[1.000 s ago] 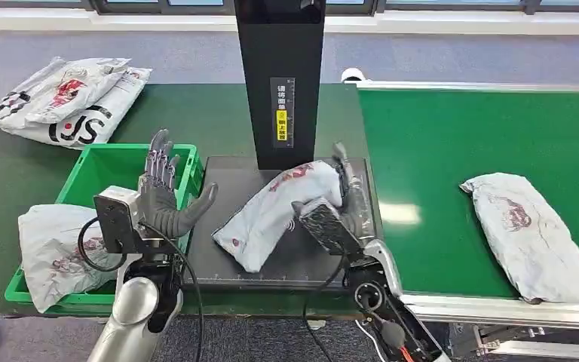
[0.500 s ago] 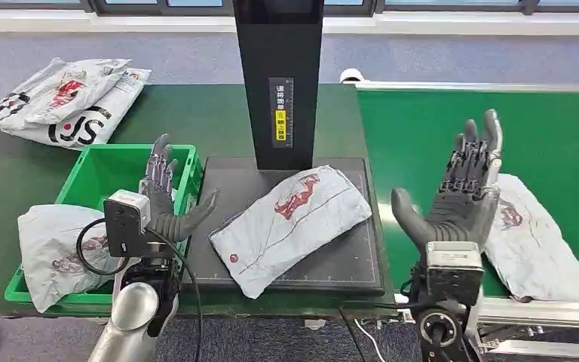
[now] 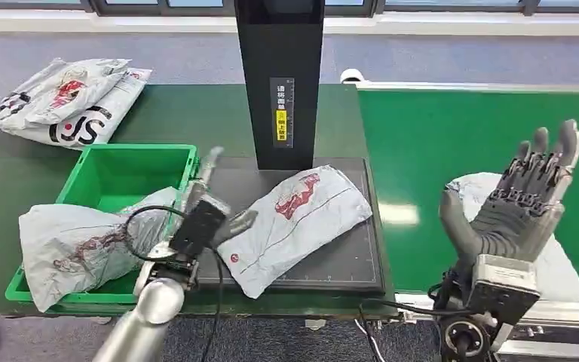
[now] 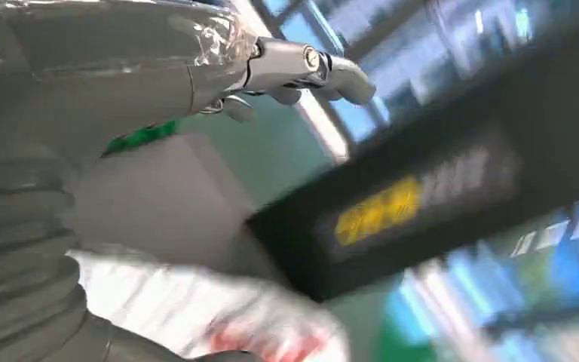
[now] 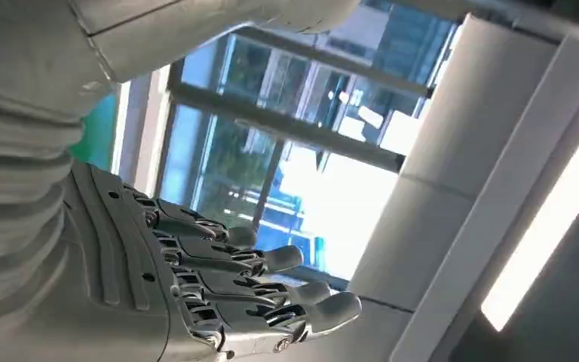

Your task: Moved the parcel from conveyor to table for the left to box.

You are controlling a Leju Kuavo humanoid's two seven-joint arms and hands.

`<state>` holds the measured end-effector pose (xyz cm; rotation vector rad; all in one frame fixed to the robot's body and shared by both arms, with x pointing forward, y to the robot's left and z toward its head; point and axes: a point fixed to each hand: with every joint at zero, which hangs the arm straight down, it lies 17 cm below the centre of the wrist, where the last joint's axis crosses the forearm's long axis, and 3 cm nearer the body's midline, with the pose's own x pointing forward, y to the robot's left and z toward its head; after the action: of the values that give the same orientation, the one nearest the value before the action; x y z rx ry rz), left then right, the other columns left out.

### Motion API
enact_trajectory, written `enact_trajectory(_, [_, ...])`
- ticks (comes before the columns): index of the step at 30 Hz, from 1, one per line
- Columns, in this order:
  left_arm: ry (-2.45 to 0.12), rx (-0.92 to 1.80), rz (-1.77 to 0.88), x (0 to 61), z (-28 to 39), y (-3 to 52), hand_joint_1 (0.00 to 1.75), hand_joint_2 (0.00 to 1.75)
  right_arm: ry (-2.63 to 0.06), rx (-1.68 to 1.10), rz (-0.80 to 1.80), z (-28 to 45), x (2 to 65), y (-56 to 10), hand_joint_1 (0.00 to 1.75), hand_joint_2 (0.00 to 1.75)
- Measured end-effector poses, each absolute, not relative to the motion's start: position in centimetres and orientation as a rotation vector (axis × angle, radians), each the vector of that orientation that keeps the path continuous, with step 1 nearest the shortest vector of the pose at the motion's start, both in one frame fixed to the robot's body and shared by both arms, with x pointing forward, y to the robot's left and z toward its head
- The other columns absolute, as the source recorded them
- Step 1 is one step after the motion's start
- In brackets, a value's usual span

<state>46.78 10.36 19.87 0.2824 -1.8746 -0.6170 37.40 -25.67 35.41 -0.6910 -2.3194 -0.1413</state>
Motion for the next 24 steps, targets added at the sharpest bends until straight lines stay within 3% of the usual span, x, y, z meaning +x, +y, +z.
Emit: enact_trajectory(24, [-1.615,0.285,-1.116,47.4,9.9,-1.3,0.00,1.75,-2.136,-0.686,-0.061,30.6,41.6,-26.0,0.00,1.75])
